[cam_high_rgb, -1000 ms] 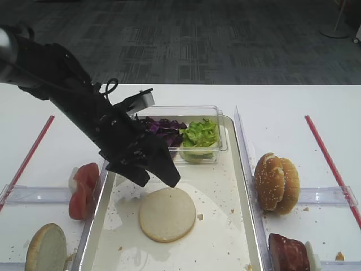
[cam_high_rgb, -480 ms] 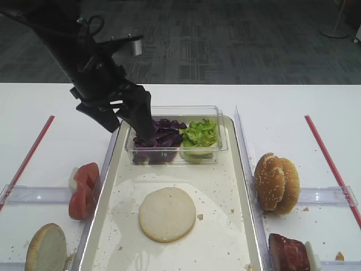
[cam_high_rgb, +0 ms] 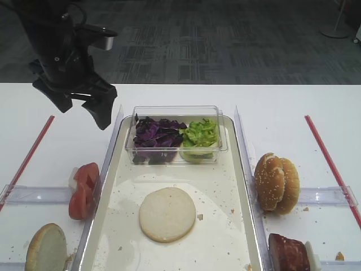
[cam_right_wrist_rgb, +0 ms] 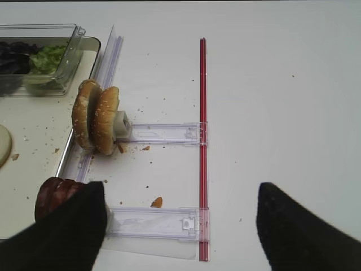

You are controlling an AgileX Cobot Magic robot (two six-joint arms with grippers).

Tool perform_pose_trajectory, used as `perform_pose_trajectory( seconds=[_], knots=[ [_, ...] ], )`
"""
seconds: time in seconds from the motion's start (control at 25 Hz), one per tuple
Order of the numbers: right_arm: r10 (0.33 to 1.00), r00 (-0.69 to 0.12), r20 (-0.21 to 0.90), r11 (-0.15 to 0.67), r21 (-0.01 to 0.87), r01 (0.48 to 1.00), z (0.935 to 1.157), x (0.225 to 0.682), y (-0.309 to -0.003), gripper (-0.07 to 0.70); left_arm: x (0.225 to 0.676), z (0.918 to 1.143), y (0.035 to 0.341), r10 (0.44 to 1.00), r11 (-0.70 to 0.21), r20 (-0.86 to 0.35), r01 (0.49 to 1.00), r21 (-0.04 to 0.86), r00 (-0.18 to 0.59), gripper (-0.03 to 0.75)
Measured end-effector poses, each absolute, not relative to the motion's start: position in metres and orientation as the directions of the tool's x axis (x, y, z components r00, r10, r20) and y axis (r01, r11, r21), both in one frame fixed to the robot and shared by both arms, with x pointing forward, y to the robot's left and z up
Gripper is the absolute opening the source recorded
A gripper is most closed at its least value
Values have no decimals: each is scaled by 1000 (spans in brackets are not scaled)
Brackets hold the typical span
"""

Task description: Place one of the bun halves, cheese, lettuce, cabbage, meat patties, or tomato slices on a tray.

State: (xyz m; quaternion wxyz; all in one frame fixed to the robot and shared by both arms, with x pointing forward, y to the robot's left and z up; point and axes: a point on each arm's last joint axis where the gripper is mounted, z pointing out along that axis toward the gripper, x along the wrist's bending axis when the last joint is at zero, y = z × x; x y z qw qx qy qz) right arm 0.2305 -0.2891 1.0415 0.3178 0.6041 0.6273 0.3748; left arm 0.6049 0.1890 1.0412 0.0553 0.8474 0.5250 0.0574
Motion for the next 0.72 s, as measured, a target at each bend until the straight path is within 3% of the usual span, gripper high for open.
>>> perform_pose_trajectory(
  seconds=[0.72],
  knots=[
    [996,-67,56,-13,854,520,1042,230,-289,571,621,1041,291,986,-166,41,974,152,161,615]
  ],
)
